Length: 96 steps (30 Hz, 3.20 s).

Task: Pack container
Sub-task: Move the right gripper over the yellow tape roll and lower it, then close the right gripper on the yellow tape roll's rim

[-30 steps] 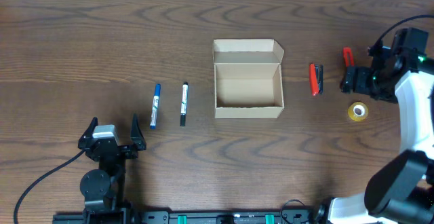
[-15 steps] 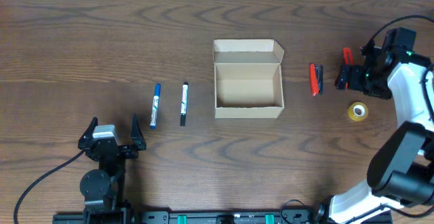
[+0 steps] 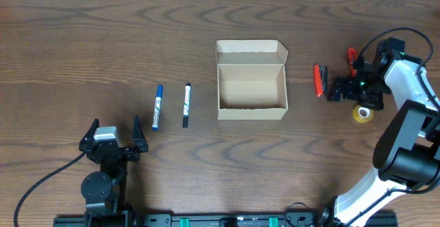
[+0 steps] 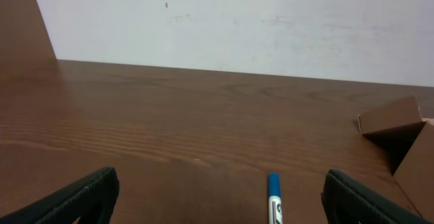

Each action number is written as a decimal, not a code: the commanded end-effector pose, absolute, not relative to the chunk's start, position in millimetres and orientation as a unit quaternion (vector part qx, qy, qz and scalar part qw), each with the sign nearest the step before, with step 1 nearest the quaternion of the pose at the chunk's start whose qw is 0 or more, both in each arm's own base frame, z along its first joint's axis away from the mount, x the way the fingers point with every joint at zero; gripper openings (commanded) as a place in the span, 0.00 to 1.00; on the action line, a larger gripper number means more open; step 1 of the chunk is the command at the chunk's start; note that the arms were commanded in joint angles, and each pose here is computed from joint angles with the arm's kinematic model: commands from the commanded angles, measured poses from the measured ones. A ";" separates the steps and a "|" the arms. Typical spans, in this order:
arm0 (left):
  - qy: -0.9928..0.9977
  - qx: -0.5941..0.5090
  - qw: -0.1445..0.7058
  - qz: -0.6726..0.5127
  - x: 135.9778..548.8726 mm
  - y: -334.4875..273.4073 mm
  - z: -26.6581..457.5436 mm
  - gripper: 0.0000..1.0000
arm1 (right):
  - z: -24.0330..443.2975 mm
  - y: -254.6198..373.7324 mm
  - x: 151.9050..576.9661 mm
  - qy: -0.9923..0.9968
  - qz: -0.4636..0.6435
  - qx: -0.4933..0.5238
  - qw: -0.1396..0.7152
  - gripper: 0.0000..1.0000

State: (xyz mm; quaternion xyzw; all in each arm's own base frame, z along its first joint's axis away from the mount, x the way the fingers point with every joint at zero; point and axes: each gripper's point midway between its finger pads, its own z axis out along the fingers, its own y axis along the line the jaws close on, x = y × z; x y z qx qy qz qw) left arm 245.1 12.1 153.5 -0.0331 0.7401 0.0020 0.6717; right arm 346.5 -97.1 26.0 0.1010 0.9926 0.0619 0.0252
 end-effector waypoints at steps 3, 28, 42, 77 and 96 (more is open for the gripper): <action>0.759 -0.033 0.650 -0.002 243.6 10.9 136.8 0.95 | 22.0 -100.7 340.4 0.994 0.054 0.095 0.008 0.99; 0.759 -0.033 0.650 -0.003 243.6 10.8 136.8 0.95 | 21.4 -122.0 324.3 0.993 -0.015 0.112 -0.026 0.99; 0.759 -0.033 0.650 -0.003 243.6 10.8 136.8 0.95 | 13.2 -119.5 325.5 0.994 -0.009 0.109 -0.017 0.99; 0.759 -0.033 0.650 -0.002 243.6 10.9 136.8 0.95 | -9.5 -111.6 318.2 0.994 0.004 0.105 -0.011 0.99; 0.759 -0.033 0.650 -0.002 243.6 10.9 136.8 0.95 | -9.0 -113.4 325.1 0.993 0.003 0.121 0.003 0.01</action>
